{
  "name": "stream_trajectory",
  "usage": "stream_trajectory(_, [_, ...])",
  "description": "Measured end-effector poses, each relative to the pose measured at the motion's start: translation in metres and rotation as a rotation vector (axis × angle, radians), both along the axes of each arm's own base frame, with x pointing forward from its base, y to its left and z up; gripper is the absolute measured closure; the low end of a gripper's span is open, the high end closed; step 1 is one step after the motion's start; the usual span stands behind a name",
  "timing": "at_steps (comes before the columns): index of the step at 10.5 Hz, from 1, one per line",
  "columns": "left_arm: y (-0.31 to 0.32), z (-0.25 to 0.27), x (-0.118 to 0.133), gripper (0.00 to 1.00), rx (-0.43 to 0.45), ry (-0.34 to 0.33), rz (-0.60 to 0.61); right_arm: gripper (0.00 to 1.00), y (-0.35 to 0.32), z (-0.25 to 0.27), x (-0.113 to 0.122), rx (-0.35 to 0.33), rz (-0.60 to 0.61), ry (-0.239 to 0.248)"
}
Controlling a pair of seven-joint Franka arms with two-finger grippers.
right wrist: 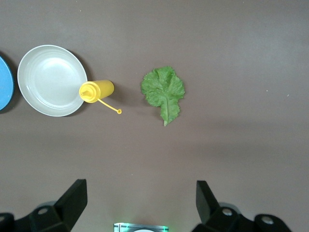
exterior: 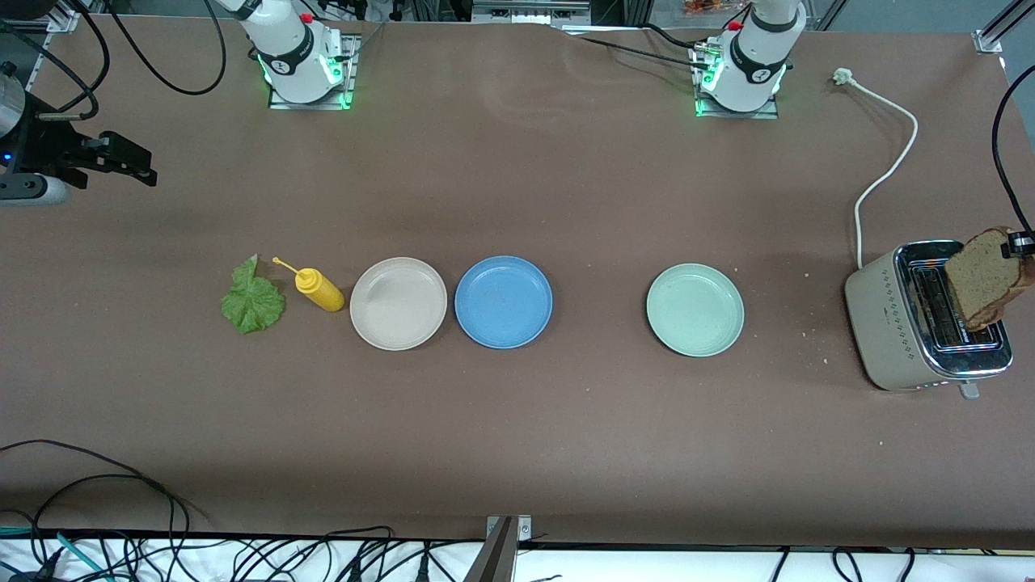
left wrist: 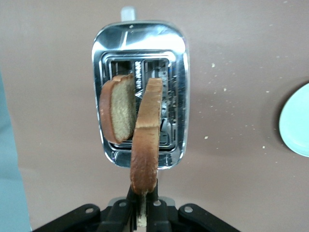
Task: Make sandwich in blue plate with both arms
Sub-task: 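Grasp the bread slice with the left gripper and lift it out, then carry the bread slice with the left gripper over the blue plate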
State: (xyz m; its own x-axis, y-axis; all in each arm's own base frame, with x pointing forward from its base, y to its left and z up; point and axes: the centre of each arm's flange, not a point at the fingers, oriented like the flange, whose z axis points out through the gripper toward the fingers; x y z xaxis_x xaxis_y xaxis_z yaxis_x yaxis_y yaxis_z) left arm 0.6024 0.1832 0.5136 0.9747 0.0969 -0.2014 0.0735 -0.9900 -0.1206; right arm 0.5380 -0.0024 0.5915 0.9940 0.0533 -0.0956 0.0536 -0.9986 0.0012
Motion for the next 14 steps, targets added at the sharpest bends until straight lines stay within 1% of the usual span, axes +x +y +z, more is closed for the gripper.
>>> stream_trajectory(3, [-0.032, 0.005, 0.008, 0.91, -0.015, -0.012, -0.06, 0.0, 0.0, 0.0, 0.0, 0.0, 0.0, 0.0])
stream_trajectory(4, [-0.046, 0.003, 0.012, 0.91, -0.046, -0.016, -0.074, 0.0, 0.0, 0.0, 0.0, 0.0, 0.0, 0.0])
stream_trajectory(6, [-0.087, -0.009, 0.022, 0.91, -0.145, -0.016, -0.1, 0.0, -0.001, 0.0, 0.0, 0.0, -0.001, 0.0])
stream_trajectory(8, [-0.131, -0.026, 0.031, 0.91, -0.188, 0.005, -0.094, 0.0, -0.001, 0.0, 0.0, 0.0, -0.001, 0.0])
stream_trajectory(9, [-0.162, -0.032, 0.034, 0.91, -0.223, 0.016, -0.088, 0.0, -0.001, 0.0, 0.0, 0.0, -0.002, 0.0])
stream_trajectory(11, [-0.242, -0.042, 0.031, 0.91, -0.296, 0.052, -0.009, 0.0, -0.001, 0.0, 0.0, 0.0, -0.002, 0.001])
stream_trajectory(12, [-0.287, -0.048, 0.028, 0.91, -0.301, 0.064, 0.015, 0.0, -0.001, 0.0, 0.0, 0.0, -0.002, 0.001])
stream_trajectory(13, [-0.332, -0.057, 0.026, 0.91, -0.296, 0.062, 0.037, 0.0, -0.001, 0.0, 0.0, 0.001, -0.002, 0.001])
stream_trajectory(14, [-0.372, -0.069, 0.023, 0.91, -0.323, 0.068, 0.082, 0.0, -0.001, 0.0, 0.0, 0.001, -0.002, 0.001])
